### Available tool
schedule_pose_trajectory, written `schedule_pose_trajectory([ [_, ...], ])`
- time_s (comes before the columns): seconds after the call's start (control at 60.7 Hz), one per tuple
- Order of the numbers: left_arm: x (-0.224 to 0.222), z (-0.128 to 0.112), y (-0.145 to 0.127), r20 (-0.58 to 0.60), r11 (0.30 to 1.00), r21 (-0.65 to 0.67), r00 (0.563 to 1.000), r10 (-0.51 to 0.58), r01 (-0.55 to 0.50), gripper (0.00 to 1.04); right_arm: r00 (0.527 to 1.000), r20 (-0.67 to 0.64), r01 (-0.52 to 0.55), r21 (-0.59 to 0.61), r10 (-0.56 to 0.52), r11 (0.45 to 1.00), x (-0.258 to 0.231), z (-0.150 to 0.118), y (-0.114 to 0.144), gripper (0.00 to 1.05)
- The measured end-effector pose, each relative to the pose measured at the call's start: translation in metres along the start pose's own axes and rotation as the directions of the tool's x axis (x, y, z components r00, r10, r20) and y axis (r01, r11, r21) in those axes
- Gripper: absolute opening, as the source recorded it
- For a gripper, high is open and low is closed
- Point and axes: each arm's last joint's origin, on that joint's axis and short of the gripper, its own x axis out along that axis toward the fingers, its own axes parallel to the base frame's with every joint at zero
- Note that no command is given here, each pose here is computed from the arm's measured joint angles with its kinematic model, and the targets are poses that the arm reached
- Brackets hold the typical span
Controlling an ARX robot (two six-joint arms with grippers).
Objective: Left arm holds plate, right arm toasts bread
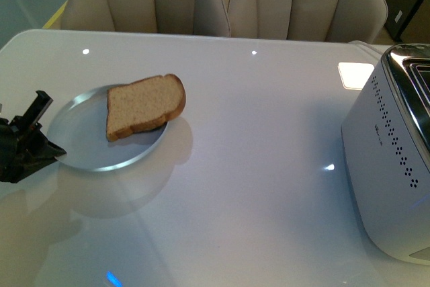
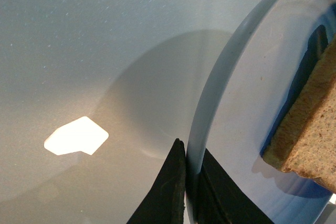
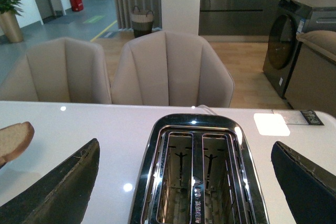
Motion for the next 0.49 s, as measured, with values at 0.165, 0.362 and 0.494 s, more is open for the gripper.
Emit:
schedule_pose_trajectory([
  [0.165, -0.018, 0.0, -0.02, 0.019, 0.998, 0.047, 0.999, -0.036, 0.035, 0.03, 1.0, 0.0, 0.0, 0.0, 0.0, 1.0, 0.0, 0.0, 0.0, 0.96],
  [0.362, -0.038, -0.007, -0.051, 0.016, 0.991, 0.125, 0.998, -0.053, 0.05, 0.03, 1.0, 0.0, 0.0, 0.0, 0.0, 1.0, 0.0, 0.0, 0.0, 0.96],
  [0.494, -0.049, -0.016, -0.078, 0.002, 0.978, 0.187, 0.996, -0.09, 0.088, 0.03, 1.0, 0.0, 0.0, 0.0, 0.0, 1.0, 0.0, 0.0, 0.0, 0.96],
])
